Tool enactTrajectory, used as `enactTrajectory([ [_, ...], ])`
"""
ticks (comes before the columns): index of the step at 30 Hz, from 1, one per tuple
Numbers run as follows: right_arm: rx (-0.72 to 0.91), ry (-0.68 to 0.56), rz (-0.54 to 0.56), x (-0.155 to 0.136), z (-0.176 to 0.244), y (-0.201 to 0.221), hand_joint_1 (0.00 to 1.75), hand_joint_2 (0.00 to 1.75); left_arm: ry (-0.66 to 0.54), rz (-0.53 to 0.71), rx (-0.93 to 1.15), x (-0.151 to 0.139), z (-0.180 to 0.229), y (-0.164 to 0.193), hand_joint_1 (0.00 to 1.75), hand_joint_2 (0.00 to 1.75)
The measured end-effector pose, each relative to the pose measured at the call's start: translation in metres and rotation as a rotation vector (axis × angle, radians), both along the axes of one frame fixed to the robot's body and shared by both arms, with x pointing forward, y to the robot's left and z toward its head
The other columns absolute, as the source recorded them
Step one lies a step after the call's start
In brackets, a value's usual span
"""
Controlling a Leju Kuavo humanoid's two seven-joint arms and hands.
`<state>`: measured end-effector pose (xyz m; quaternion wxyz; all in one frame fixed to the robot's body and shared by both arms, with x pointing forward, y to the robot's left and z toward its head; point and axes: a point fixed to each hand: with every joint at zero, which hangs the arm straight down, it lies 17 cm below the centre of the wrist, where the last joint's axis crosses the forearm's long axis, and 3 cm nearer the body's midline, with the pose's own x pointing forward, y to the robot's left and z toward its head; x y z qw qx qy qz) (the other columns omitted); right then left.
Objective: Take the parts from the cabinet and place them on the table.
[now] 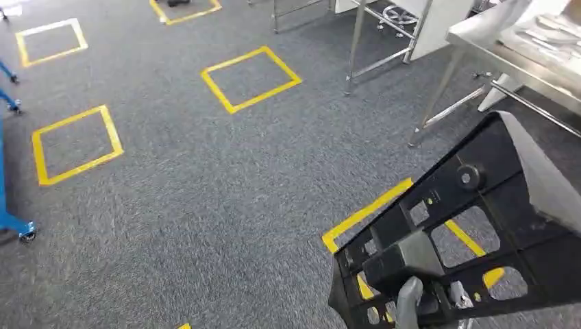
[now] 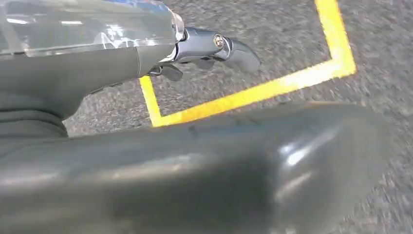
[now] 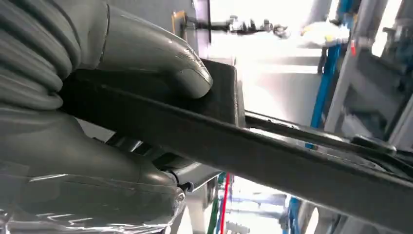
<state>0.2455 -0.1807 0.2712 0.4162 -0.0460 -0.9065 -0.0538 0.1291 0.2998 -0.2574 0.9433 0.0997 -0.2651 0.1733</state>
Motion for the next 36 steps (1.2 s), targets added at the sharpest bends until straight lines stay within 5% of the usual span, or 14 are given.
enactTrajectory([
  [36,-0.007,0.020,-0.013,0.0002,-0.0036,-0.0034,1.75,1.75,0.005,-0.001,-0.002,-0.0046,-0.0009,-0.0007,0.00,0.00],
])
